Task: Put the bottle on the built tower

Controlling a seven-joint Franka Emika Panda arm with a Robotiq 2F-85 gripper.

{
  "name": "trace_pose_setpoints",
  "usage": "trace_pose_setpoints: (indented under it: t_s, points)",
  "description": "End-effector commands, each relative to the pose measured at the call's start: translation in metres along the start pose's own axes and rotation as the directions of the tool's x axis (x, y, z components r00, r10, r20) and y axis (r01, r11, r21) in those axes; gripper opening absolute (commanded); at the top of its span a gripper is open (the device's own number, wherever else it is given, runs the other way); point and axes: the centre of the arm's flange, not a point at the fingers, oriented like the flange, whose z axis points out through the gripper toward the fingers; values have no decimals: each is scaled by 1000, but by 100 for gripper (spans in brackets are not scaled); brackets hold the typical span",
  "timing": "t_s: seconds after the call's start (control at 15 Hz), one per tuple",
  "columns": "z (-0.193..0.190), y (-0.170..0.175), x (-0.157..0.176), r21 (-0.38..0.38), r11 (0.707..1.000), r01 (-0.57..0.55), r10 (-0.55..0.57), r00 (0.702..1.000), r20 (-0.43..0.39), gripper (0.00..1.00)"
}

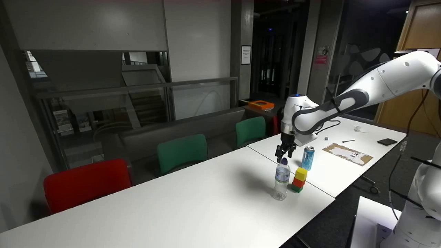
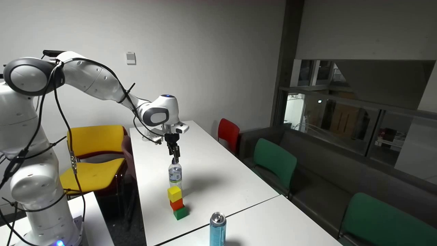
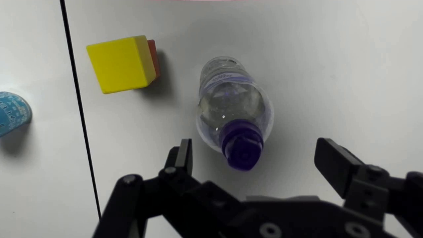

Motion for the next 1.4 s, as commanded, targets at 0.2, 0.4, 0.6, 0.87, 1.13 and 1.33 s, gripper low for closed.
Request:
trace_pose_setpoints:
  t_s: [0.2,0.4,0.6,0.87,1.13,1.33]
  points:
    - [10,6,1,21,1000,-1,0,999,39,100]
    - [16,6,1,17,1000,-2,1,999,53,100]
    - [20,4,4,10,1000,1,-2,998,61,67]
    - [20,1,7,-3,1000,8,-7,998,59,38]
    - [17,0,10,-13,1000,13,-13,998,56,18]
    - [11,0,7,-23,1000,9,-8,999,47,12]
